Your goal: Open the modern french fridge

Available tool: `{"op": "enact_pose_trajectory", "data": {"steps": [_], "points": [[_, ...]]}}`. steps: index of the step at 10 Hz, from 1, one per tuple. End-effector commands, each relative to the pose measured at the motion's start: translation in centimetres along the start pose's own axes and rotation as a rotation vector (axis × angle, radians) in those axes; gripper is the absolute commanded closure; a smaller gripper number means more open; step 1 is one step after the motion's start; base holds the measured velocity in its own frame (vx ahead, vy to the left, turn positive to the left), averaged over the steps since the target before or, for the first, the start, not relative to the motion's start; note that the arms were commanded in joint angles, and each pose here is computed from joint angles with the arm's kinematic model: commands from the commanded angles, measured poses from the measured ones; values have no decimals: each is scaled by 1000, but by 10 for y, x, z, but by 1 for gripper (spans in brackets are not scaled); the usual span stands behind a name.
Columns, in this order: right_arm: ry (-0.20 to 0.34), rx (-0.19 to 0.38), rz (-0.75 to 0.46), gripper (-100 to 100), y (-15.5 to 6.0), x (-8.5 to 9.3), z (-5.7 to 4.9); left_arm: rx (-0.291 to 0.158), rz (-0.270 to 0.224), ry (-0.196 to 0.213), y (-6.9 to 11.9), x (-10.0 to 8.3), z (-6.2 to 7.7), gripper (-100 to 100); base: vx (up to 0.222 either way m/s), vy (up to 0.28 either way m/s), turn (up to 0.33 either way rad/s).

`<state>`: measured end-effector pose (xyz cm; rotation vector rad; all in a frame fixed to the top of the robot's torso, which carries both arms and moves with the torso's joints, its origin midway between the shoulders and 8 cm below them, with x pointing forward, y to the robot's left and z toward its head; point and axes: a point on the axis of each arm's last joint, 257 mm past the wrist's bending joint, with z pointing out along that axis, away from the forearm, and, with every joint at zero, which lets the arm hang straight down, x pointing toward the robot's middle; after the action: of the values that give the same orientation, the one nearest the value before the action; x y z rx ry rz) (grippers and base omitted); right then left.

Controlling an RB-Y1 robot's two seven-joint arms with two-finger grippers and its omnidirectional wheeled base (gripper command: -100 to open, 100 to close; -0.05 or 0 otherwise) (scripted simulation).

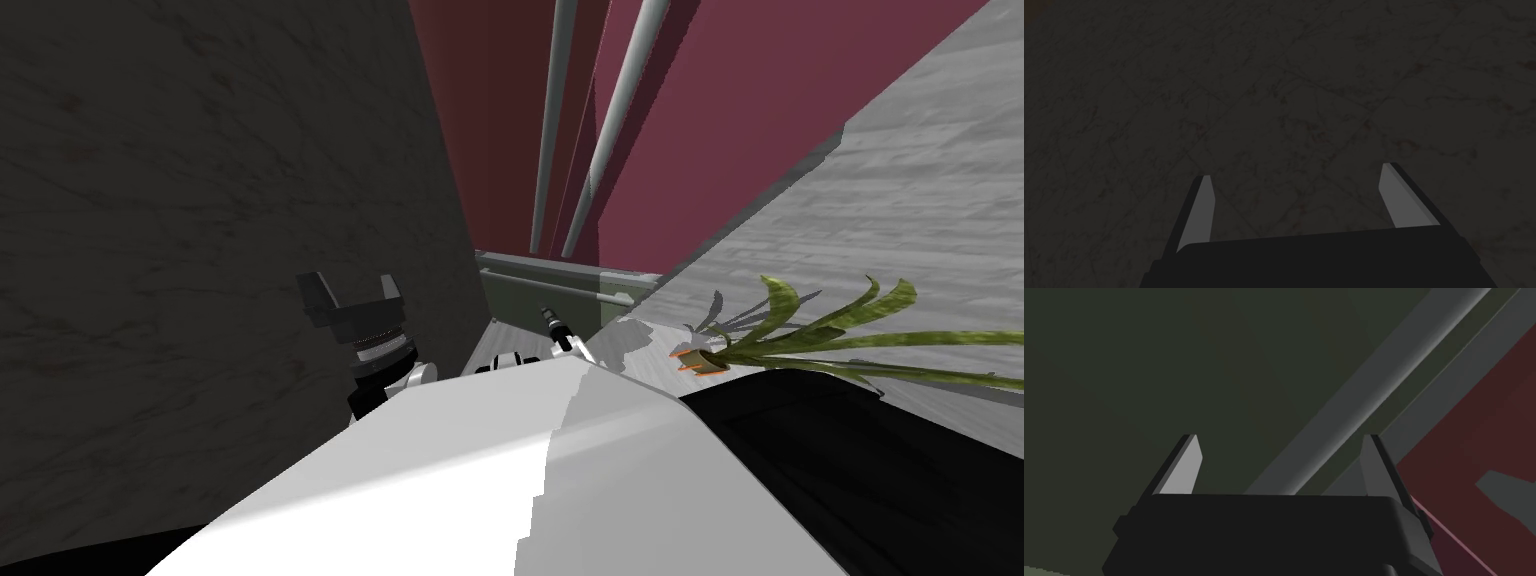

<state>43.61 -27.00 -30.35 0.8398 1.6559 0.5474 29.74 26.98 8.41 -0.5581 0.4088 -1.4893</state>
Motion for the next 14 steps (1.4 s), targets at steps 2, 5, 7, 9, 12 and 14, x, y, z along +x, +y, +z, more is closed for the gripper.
{"op": "enact_pose_trajectory", "data": {"steps": [2, 5, 7, 9, 12, 14], "points": [[29, 115, -74, -100, -36, 15, 4, 0, 0, 0, 0, 0, 0, 0, 95, 68, 41], [52, 213, -148, -100, -70, 27, 3, 0, 0, 0, 0, 0, 0, 0, 91, 66, 60], [72, 312, -226, -100, -103, 36, -1, 0, 0, 0, 0, 0, 0, 0, 96, 83, 93], [83, 367, -278, -100, -120, 41, -3, 0, 0, 0, 0, 0, 0, 0, 78, 42, 68], [95, 453, -372, -100, -150, 45, -10, 0, 0, 0, 0, 0, 0, 0, 75, 27, 76], [97, 504, -394, -100, -166, 43, -17, 0, 0, 0, 0, 0, 0, 0, 49, 1, 58]]}}
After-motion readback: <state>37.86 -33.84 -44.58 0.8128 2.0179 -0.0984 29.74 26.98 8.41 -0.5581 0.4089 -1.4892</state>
